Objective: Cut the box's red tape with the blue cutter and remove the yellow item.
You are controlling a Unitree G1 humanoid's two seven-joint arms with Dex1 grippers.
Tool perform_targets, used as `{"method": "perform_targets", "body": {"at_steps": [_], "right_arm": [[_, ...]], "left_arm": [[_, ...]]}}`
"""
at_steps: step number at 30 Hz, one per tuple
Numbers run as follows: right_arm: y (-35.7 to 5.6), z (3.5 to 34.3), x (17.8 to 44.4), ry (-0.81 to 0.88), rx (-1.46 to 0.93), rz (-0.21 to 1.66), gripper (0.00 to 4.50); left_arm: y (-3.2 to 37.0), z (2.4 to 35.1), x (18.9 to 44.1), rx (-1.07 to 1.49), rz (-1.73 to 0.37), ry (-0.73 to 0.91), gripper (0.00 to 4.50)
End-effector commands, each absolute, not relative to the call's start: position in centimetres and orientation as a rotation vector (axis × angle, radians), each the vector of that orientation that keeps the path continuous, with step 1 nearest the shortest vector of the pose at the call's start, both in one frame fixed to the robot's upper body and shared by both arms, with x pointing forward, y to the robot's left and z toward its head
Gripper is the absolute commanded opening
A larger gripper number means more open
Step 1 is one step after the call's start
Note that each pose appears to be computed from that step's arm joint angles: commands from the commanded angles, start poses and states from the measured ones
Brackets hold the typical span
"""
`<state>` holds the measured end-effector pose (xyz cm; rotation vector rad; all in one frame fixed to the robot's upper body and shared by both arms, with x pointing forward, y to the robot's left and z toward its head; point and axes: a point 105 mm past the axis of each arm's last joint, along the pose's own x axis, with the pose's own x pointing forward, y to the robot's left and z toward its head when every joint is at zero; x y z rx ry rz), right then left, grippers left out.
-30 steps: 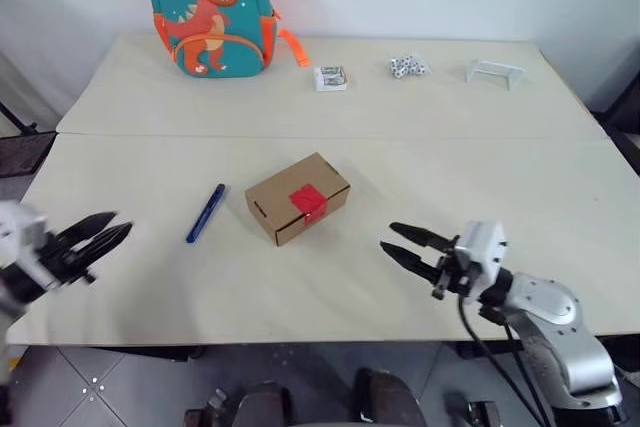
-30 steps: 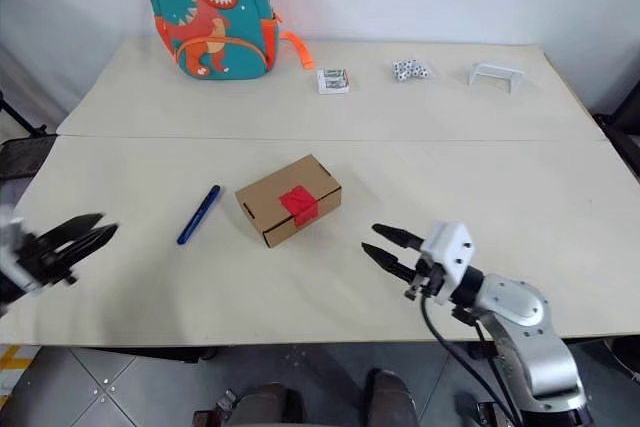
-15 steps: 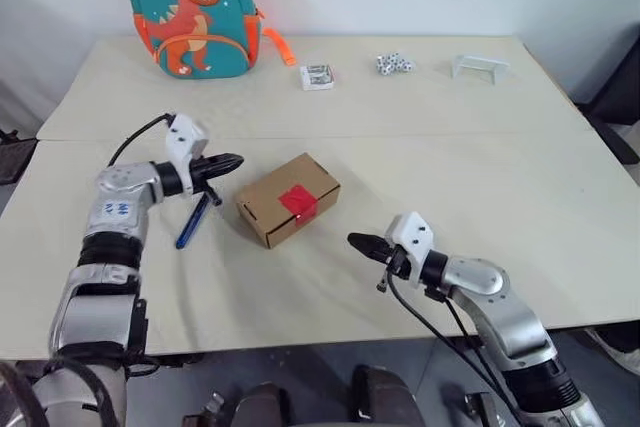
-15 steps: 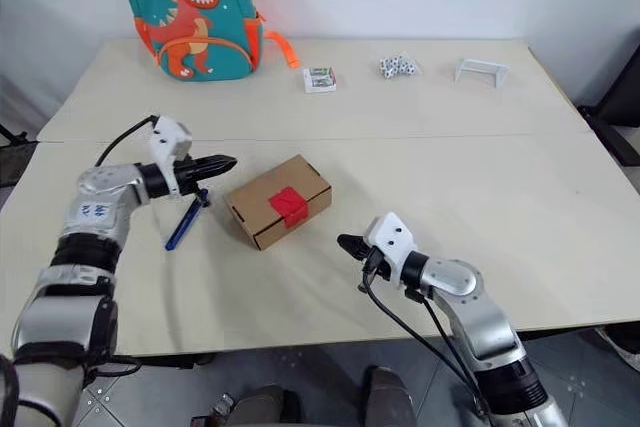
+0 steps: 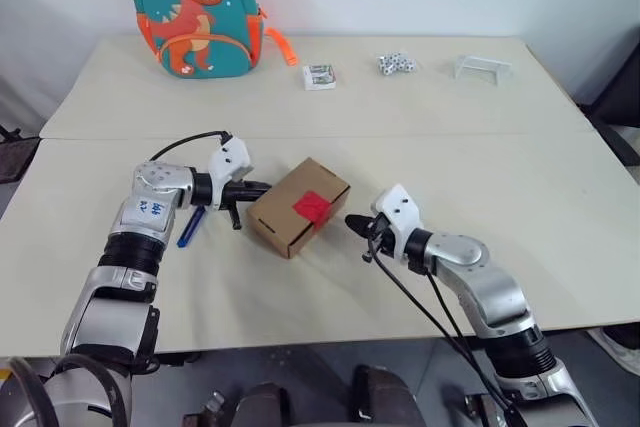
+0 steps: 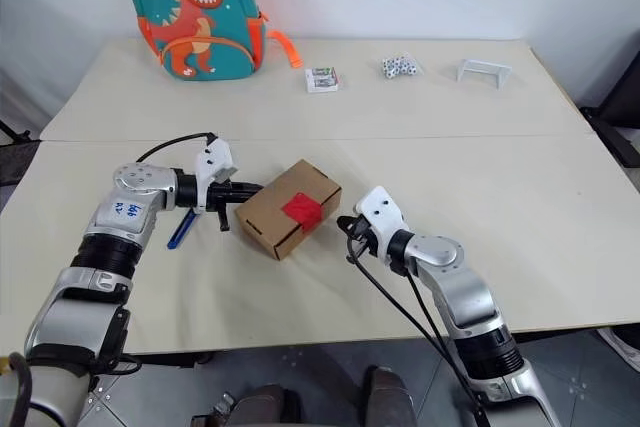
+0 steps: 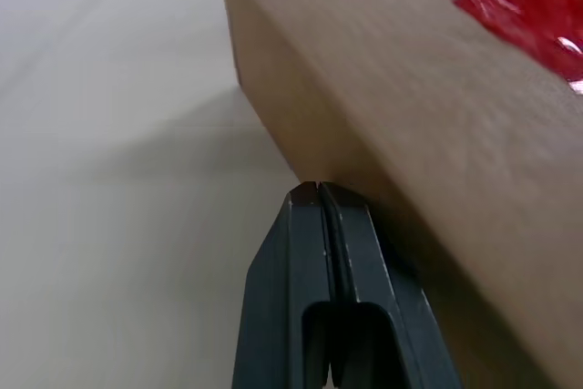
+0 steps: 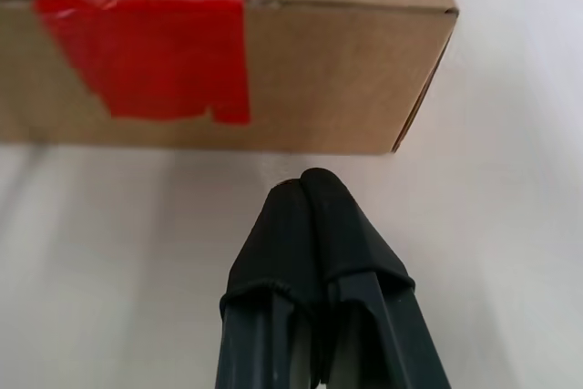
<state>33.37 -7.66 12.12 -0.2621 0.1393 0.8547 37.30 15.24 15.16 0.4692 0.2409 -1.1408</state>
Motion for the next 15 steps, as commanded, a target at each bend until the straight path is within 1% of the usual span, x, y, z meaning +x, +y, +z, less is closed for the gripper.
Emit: {"method": "perform_targets", "body": {"at_steps": [1,7,13,15], "right_arm": [[-7.9,13.4,33.5,0.106,-0.281,0.869,0.00],[-8.4,14.2,34.1,0.106,-0.328,0.900,0.00],[-8.5,14.4,34.7,0.124,-0.351,0.948,0.00],[-8.6,14.1,35.3,0.132,-0.376,0.960,0.00]], "left_arm": [[14.1,16.1,35.2,0.467,-1.216,0.228,0.03],[12.9,14.8,32.3,0.404,-1.237,0.269,0.03],[11.3,14.3,30.9,0.310,-1.215,0.259,0.03],[10.6,14.0,30.7,0.284,-1.199,0.256,0.03]]}}
